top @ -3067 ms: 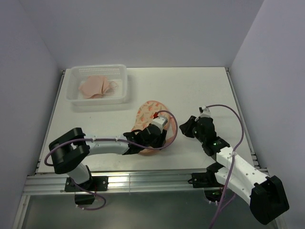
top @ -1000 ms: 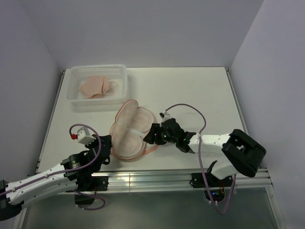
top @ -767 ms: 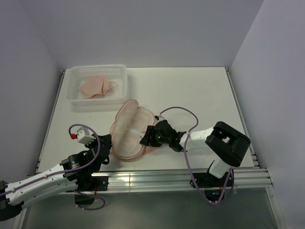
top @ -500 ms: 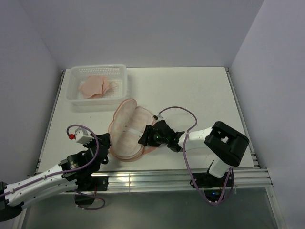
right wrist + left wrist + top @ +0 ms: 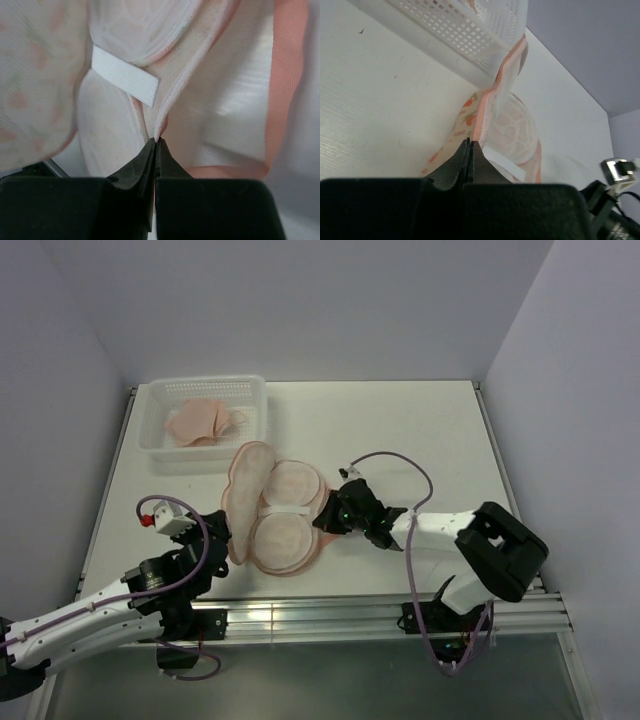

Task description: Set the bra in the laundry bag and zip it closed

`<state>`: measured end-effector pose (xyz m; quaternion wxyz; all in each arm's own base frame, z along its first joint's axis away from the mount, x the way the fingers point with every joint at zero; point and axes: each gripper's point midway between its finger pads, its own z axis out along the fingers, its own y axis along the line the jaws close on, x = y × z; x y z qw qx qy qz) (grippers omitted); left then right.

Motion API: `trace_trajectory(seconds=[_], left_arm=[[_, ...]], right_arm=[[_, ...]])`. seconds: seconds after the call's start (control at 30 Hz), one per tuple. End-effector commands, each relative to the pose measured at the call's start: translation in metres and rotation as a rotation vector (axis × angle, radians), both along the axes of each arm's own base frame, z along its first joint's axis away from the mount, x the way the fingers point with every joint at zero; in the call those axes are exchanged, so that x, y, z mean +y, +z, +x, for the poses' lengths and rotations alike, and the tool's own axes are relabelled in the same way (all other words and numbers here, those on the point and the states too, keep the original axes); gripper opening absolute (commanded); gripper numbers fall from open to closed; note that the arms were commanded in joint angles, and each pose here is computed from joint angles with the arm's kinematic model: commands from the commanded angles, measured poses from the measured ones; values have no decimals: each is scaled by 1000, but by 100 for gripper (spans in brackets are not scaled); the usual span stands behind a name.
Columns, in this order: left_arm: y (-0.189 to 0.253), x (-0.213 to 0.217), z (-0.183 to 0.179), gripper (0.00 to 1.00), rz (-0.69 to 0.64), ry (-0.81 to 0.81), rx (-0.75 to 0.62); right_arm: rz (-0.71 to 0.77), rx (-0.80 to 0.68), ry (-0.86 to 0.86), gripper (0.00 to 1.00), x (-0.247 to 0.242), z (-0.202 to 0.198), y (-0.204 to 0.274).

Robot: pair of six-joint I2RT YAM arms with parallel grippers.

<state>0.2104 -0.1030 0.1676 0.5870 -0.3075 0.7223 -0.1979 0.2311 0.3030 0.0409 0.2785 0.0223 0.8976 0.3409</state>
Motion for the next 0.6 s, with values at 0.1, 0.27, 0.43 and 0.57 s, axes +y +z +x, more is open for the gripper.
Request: trace_trajectory(seconds=[0.1,0.27,0.43,0.57], left_arm=[[-16,21,-5,0,49,75,47],[-21,39,-12,15,34,145,79],[2,46,-11,61,66,146,40],[41,47,-5,78,149,130,-26]], right_arm=[[-175,-103,41,0,-50,12,12],[-217,-79,74,0,-56,14,2],[-201,-58,87,0,-46,18,-6],[-159,-62,98,0,-36,20,-2]])
